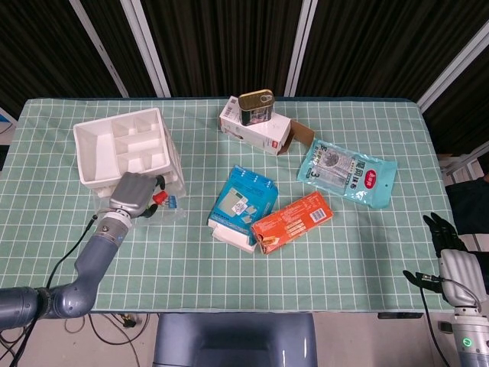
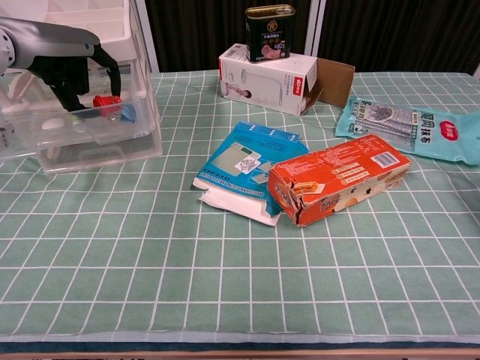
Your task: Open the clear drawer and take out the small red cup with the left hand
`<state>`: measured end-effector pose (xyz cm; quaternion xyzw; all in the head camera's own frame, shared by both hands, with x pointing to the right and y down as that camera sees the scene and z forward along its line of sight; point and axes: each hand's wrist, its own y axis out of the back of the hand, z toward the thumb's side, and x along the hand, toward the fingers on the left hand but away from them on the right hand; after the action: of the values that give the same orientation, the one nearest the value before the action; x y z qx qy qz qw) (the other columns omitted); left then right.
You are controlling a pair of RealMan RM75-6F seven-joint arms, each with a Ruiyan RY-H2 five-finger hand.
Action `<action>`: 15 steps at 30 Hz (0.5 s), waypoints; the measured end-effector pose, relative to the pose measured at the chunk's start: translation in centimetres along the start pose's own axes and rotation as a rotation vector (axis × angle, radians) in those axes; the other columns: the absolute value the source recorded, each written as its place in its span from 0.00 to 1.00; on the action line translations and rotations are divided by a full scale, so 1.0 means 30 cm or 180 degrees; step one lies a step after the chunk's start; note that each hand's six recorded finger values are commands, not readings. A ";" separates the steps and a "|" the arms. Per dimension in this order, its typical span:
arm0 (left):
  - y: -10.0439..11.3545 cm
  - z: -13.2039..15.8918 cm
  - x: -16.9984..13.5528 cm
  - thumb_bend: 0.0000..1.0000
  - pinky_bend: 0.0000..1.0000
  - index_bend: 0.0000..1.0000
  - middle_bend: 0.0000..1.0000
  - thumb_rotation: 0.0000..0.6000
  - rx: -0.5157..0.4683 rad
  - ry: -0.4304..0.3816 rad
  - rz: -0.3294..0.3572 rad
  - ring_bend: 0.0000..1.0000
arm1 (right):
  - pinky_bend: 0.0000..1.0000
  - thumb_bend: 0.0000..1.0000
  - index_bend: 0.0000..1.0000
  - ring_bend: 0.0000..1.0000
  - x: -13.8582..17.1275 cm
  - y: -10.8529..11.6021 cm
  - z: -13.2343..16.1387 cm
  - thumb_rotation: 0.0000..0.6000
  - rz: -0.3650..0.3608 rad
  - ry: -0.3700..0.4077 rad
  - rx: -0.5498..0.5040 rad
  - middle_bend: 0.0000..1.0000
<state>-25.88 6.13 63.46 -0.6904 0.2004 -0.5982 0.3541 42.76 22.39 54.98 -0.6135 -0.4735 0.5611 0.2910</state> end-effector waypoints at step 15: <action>-0.004 0.003 -0.003 0.34 1.00 0.48 1.00 1.00 -0.0039 -0.0023 0.0045 1.00 | 0.22 0.12 0.00 0.00 0.001 0.000 0.000 1.00 -0.0001 0.0004 -0.0002 0.00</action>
<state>-25.83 6.29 63.48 -0.6933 0.2077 -0.5919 0.3548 42.76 22.40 54.97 -0.6139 -0.4735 0.5605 0.2912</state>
